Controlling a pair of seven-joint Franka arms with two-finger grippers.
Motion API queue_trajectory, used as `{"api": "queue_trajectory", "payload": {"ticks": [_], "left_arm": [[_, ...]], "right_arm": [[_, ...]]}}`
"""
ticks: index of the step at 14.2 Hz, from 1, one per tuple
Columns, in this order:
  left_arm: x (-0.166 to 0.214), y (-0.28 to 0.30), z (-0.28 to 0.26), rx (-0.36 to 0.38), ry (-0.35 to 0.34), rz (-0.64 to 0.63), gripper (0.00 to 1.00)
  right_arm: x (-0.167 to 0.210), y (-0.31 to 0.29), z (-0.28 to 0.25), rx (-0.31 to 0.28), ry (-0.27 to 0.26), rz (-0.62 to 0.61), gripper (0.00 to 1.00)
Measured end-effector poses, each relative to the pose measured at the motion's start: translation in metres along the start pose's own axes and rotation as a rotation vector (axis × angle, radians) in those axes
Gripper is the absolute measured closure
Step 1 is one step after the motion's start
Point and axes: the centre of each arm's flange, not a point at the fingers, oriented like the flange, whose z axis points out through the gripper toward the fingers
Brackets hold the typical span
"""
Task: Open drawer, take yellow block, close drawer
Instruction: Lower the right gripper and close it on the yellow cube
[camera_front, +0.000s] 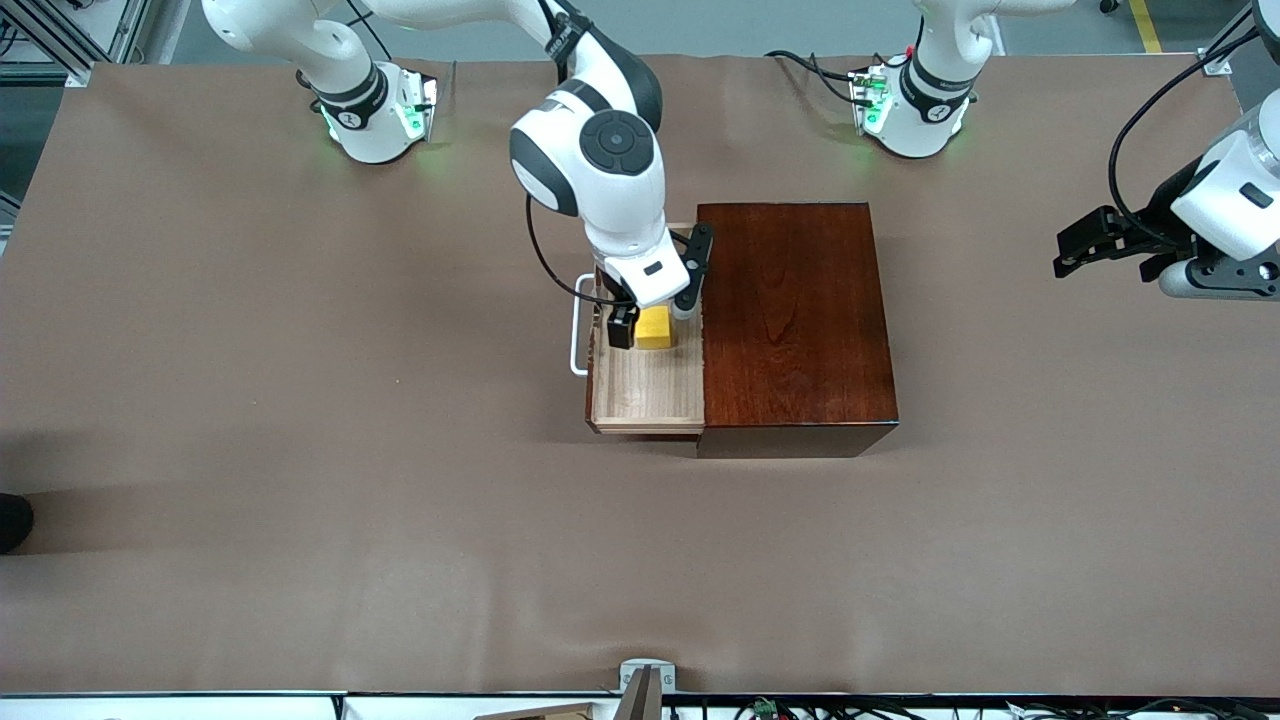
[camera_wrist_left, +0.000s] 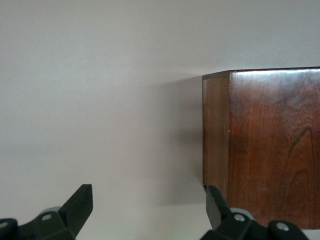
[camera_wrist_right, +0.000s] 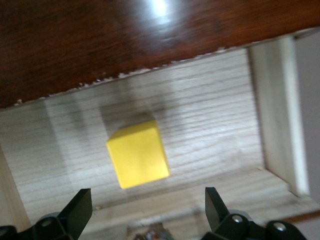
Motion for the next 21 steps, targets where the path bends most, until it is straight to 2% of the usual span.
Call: {"api": "queue_trajectory", "payload": {"ticks": [3,12,14,16,17,21], "left_arm": [[0.0,0.0,0.0,0.0,0.0,-0.001,0.0],[0.004,0.001,-0.001,0.0,0.007,0.001,0.0],[0.005,0.003,-0.002,0.0,0.009,0.005,0.0],[0.005,0.006,-0.003,0.0,0.009,0.01,0.0],[0.004,0.007,-0.003,0.0,0.008,0.012,0.0],[0.002,0.01,-0.001,0.001,-0.009,0.017,0.0]], "right_arm": [[0.007,-0.011,0.027,0.035,-0.014,-0.003,0.0],[0.017,-0.016,0.056,0.018,0.003,-0.032,0.0],[0.018,-0.016,0.06,0.015,0.008,-0.042,0.16],[0.018,-0.016,0.06,0.014,0.01,-0.046,0.39],[0.019,-0.016,0.06,0.012,0.011,-0.047,0.44],[0.028,-0.01,0.034,-0.013,0.056,-0.048,0.44]]}}
